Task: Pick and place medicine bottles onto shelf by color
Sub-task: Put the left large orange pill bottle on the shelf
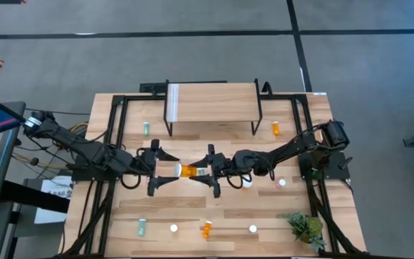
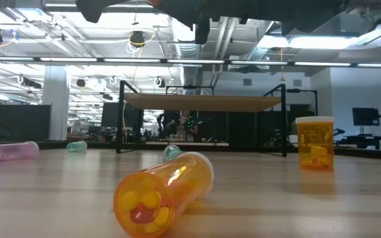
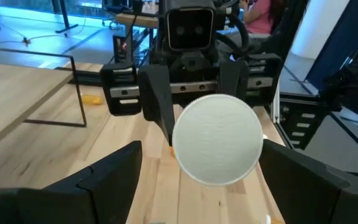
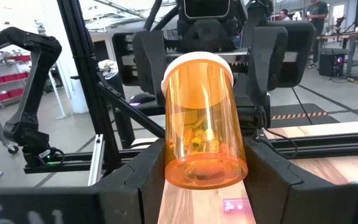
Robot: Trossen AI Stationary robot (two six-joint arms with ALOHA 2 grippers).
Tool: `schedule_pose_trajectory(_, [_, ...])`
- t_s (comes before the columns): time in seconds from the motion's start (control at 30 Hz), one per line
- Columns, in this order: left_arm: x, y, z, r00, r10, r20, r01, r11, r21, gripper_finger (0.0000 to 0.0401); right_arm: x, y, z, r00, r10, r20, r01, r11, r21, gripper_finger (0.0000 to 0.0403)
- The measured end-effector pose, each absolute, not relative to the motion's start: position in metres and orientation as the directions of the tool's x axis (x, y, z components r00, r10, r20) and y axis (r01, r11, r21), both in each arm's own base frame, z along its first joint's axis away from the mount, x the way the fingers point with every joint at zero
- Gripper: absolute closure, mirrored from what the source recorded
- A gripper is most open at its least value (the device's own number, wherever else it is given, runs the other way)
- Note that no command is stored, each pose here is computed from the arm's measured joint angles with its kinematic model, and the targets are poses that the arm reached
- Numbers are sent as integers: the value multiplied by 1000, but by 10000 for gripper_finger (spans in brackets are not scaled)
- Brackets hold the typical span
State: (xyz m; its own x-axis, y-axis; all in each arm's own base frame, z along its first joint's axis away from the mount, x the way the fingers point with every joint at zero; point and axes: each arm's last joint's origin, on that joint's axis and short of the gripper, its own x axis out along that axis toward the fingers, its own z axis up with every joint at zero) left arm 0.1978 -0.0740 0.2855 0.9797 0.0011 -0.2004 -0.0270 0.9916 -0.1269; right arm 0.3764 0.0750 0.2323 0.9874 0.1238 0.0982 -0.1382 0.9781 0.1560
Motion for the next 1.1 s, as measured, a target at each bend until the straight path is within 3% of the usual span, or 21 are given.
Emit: schedule_pose_trajectory(1.1, [208,-75,279,974,7,-227,-37,991,-131,97,376,75,232,987,127,96,-140,978,157,204])
